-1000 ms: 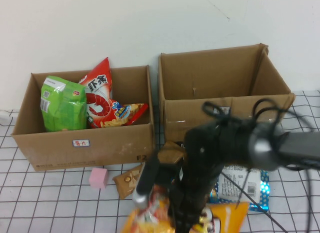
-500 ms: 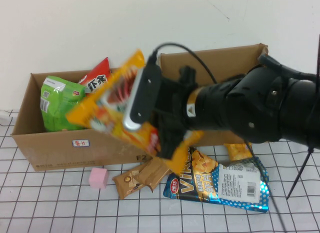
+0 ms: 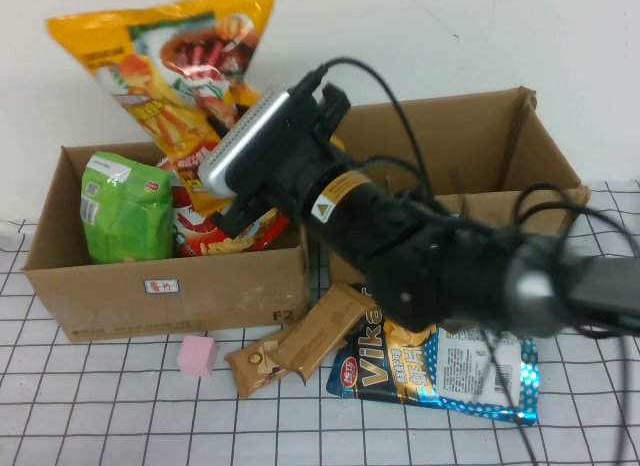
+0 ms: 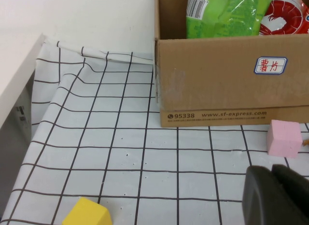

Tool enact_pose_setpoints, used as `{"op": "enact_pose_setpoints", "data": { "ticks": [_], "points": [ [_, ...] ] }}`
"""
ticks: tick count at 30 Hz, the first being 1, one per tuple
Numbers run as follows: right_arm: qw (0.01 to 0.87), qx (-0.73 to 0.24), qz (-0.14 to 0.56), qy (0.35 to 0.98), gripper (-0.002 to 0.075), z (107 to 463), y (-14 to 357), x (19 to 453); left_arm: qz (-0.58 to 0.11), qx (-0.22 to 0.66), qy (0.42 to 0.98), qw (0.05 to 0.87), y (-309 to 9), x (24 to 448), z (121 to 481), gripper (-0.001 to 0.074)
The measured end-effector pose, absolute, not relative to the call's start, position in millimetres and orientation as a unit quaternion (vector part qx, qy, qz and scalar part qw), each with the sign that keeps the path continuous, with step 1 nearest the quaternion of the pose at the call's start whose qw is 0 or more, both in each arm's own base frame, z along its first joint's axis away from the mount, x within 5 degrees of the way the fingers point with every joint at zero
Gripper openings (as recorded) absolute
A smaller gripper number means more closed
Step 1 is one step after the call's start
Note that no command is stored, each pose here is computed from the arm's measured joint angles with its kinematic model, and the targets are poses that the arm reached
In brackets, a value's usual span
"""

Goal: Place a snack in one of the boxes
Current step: Place the potato chip in the potato chip box

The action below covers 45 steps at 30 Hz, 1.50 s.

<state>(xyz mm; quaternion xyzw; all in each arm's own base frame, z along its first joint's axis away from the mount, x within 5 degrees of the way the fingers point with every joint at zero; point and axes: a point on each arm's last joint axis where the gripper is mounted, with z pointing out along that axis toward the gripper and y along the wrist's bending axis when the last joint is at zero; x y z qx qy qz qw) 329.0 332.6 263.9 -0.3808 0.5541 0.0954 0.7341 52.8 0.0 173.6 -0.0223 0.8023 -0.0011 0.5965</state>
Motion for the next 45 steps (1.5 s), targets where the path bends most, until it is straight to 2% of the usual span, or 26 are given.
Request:
{"op": "enact_pose_setpoints", "data": {
  "ticks": [8,14,19,25,31,41,45],
  "points": [
    [0.700,-0.331,0.132,0.619,0.0112,226,358,367,-0.001,-0.022,0.802,0.597,0,53,174,-0.0001],
    [0.619,-0.290,0.181,0.708,0.0112,202,368,394,-0.001,-0.022,0.802,0.597,0,53,174,-0.0001],
    [0.576,-0.275,0.203,0.742,0.0108,193,375,402,-0.001,-0.022,0.802,0.597,0,53,174,-0.0001],
    [0.524,-0.245,0.233,0.781,0.0153,177,378,405,-0.002,-0.023,0.802,0.597,0,53,174,-0.0001],
    [0.512,-0.244,0.242,0.787,0.0170,178,382,401,-0.002,-0.023,0.802,0.597,0,53,174,-0.0001],
    [0.517,-0.247,0.284,0.769,0.0169,207,409,386,-0.002,-0.023,0.802,0.597,0,53,174,-0.0001],
    [0.507,-0.249,0.280,0.777,0.0190,192,411,388,-0.002,-0.023,0.802,0.597,0,53,174,-0.0001]
  ]
}}
